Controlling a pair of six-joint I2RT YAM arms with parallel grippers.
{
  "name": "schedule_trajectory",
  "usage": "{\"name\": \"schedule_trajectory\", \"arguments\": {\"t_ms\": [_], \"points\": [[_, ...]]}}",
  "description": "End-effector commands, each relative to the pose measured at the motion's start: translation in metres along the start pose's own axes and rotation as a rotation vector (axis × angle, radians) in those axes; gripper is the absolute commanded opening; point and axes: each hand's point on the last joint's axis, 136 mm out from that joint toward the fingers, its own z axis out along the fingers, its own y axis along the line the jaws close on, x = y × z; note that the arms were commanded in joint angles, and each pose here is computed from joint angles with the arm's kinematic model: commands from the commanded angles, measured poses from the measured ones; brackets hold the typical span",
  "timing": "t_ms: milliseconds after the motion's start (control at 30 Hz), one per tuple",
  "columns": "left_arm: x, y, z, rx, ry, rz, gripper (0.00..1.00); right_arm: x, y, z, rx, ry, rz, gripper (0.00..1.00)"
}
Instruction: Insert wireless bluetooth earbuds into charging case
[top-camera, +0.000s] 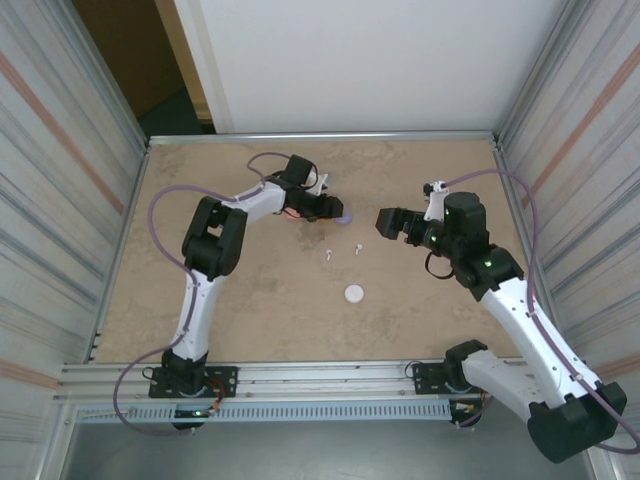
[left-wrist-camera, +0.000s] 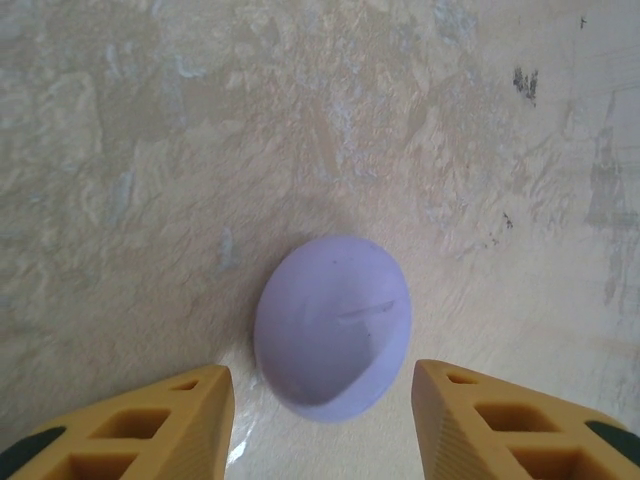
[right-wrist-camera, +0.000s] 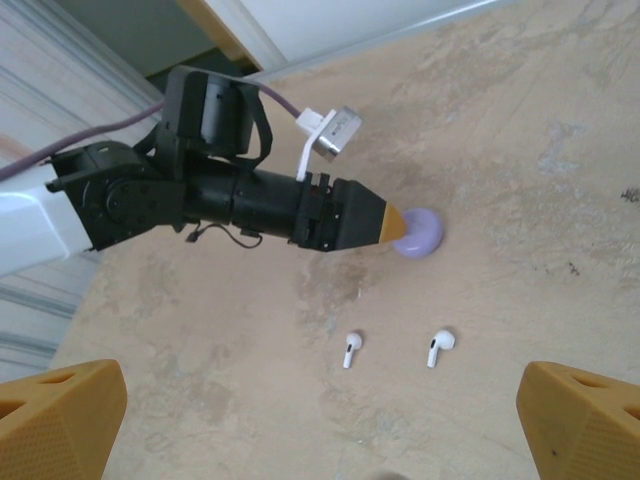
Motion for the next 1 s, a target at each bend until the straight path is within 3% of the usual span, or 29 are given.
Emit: {"name": "schedule_trajectory", "arguments": {"t_ms": [0, 133, 367, 600, 967], "points": [[-0.011, -0.012, -0.024, 0.011, -0.050, 0.016, 0.51, -0.010, 0.002, -0.013, 0.025, -0.022, -0.021, 0.99], [-0.020, -0.038, -0.044, 0.079, -0.109, 0.051, 0.51, 0.003, -0.004, -0.016, 0.083, 0.050, 0.006, 1.00], [-0.034, -0.071, -0.103, 0.132, -0.289, 0.124, 0.53, 0.054, -0.008, -0.013, 0.237, 0.251, -0.026, 0.89], [-0.035, -0.071, -0.146, 0.084, -0.421, 0.143, 0.54, 0.127, -0.013, 0.009, 0.393, 0.530, -0.078, 0.86], [-0.033, -0.074, -0.173, 0.061, -0.503, 0.163, 0.57, 0.189, -0.017, 0.054, 0.495, 0.737, -0.280, 0.84]]}}
